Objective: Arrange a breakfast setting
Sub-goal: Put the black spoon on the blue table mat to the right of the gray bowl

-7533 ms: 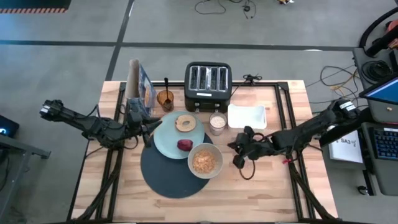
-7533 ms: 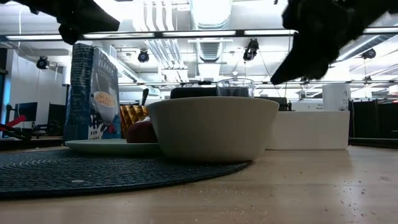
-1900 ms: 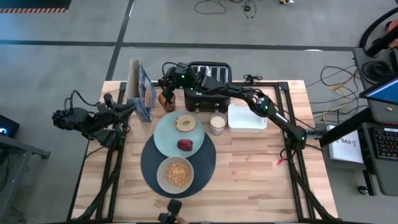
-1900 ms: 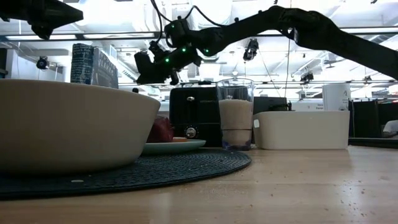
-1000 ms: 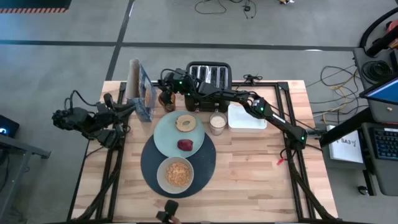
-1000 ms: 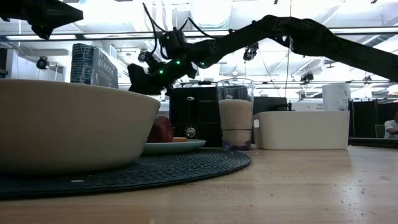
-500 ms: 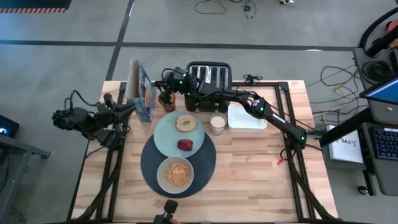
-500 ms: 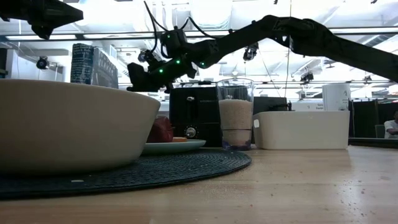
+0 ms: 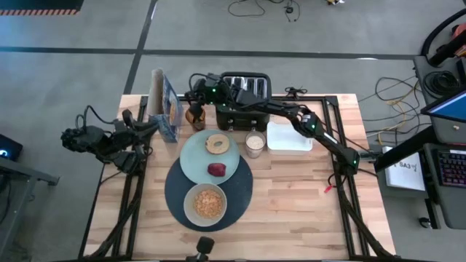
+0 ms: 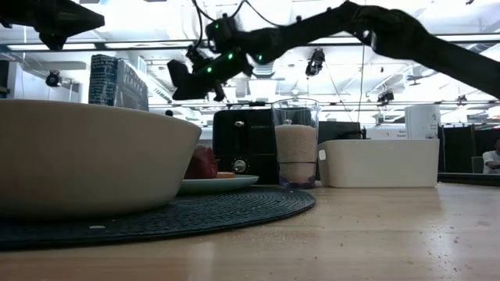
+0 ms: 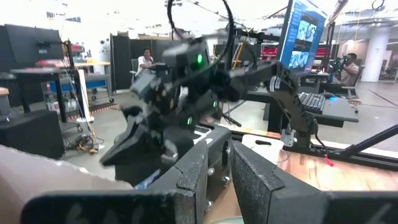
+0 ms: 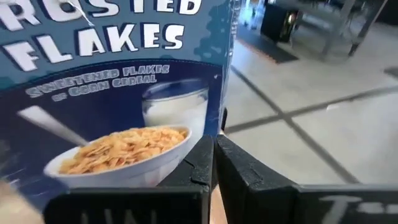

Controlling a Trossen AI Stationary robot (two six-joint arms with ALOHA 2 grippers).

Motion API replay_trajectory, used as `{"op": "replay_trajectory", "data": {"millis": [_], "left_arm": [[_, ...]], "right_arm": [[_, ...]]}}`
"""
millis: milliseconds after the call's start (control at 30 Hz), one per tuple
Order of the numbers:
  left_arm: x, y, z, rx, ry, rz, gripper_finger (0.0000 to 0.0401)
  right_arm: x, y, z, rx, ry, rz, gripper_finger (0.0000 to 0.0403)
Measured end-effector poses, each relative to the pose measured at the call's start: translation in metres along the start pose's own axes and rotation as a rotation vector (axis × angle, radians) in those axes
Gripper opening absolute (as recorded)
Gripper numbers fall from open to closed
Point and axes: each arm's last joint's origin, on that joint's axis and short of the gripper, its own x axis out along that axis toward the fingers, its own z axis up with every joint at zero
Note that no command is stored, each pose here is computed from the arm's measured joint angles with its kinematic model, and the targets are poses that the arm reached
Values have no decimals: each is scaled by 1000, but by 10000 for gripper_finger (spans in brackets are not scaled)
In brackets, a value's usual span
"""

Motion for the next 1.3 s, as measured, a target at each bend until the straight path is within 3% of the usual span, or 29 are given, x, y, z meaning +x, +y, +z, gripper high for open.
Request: {"op": "replay_trajectory", "data": {"millis": [267, 400, 533, 800, 867, 1067, 1300], "left_arm": [[6, -7, -7, -114, 17, -20, 52], [12, -16, 6, -177, -52, -108, 52], [17, -22, 25, -198, -88, -178, 52], [37, -42, 59, -133, -33, -187, 52], [44, -48, 69, -88, -6, -143, 52], [64, -55, 107, 139, 132, 160, 52], [98, -55, 165, 300, 248, 193, 30]], "right_arm": [[-58, 15, 48, -87, 147, 20, 9], [-97, 33, 76, -173, 174, 20, 9], [-125, 50, 87, -226, 176, 66, 9], [-175, 70, 64, -239, 216, 97, 9], [-189, 76, 54, -234, 229, 79, 9], [-229, 90, 29, -232, 213, 36, 9], [-263, 96, 7, -207, 105, 63, 9]]}}
